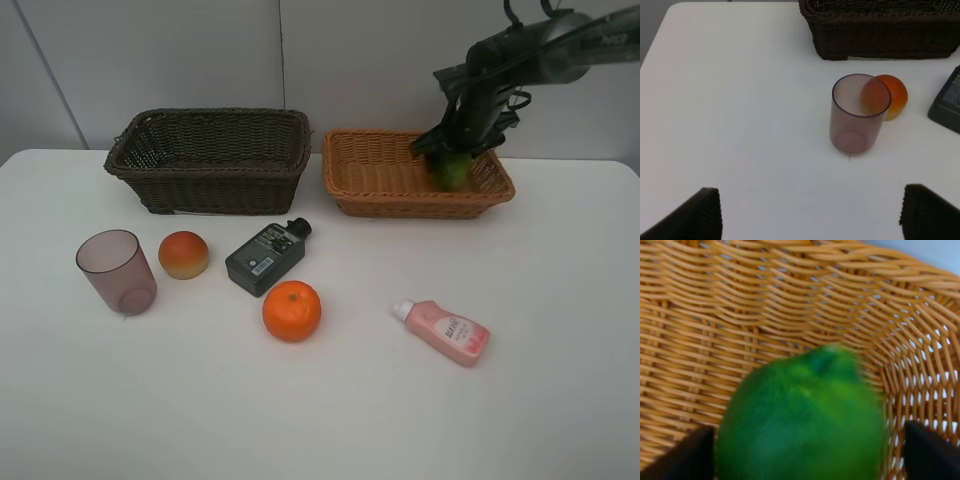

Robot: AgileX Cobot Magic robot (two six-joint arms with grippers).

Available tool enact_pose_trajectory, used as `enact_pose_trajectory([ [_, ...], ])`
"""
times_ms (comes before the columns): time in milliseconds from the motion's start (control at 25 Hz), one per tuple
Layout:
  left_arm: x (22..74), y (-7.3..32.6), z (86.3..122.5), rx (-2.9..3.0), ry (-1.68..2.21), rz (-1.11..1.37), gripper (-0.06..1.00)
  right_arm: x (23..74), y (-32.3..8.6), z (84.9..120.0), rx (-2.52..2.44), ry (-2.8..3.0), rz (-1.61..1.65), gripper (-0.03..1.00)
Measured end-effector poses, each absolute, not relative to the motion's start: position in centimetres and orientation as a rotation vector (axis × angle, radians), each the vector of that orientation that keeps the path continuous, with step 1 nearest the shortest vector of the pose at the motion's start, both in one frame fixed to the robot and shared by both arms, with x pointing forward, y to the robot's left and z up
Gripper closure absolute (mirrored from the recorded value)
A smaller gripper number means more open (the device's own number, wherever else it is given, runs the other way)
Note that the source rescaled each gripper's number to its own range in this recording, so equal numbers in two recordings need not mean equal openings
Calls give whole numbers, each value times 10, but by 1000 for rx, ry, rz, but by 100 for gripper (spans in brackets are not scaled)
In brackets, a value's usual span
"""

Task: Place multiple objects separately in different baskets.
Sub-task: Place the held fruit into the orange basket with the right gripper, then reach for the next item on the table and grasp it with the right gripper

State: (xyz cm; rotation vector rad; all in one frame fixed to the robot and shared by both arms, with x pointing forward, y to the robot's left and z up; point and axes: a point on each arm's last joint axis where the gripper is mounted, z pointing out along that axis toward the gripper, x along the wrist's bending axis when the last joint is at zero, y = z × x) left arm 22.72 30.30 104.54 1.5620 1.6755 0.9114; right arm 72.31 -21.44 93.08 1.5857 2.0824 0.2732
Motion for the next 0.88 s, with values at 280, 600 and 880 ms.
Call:
enact_pose_trajectory([
  [280,227,303,1045,1562,1675,911,2,722,-215,930,1599,2088,255,10],
  [600,227,303,1045,1562,1675,911,2,718,-215,937,1637,2089,244,10],
  [880,227,303,1045,1562,1675,911,2,702,-210,974,1670,2102,211,10],
])
